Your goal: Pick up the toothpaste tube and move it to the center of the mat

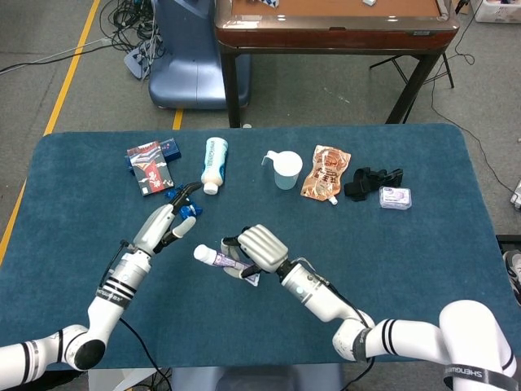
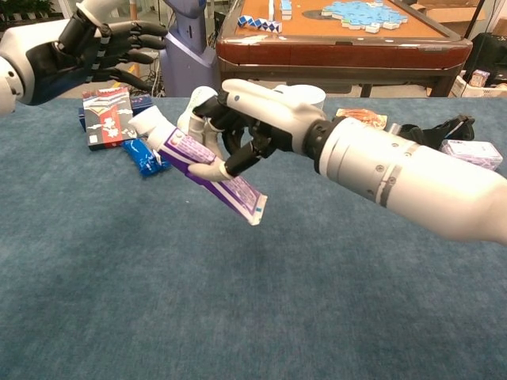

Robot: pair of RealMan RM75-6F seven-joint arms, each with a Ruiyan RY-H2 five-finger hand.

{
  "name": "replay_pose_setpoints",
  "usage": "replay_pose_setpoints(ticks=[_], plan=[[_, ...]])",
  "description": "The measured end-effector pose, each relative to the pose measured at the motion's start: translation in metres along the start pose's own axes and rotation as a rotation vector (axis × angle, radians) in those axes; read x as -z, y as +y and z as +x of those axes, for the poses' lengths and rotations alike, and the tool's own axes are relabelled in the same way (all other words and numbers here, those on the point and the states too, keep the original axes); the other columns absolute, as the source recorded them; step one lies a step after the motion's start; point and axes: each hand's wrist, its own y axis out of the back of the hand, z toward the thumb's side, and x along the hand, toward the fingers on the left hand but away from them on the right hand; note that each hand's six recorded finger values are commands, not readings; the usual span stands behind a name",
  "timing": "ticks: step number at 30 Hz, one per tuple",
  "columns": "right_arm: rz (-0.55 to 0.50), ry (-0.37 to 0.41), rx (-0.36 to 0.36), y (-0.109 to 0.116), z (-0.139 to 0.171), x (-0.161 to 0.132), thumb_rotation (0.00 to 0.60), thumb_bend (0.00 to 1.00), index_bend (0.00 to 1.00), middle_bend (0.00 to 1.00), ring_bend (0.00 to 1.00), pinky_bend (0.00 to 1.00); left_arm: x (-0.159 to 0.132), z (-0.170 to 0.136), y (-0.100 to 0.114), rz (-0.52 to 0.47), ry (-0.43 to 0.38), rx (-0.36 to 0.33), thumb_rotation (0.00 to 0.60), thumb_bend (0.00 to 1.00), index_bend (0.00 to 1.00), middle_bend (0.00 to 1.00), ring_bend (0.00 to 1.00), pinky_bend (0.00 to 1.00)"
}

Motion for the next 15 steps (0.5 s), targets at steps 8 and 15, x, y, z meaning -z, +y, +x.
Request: replay_pose_setpoints(ticks=[8,15], plan=[[-0.03,-0.018,0.015,-0.003,-0.015,-0.003,0.6,0.86,0.87,0.79,0.7,0.49,0.001,0.005,-0.01,0.024,-0.028,-0.044,0.0,0.02,0.0,0.0,0.0,0.09],[-0.045,-0.026,0.03,-0.002,-0.024,-0.006,0.6,0.86,0.87,0.79,0.7,0.49,0.003,0.009,-0.019,0.007,-0.043,-0.067,0.0,0.01,0.0,0.0,0.0,0.09]])
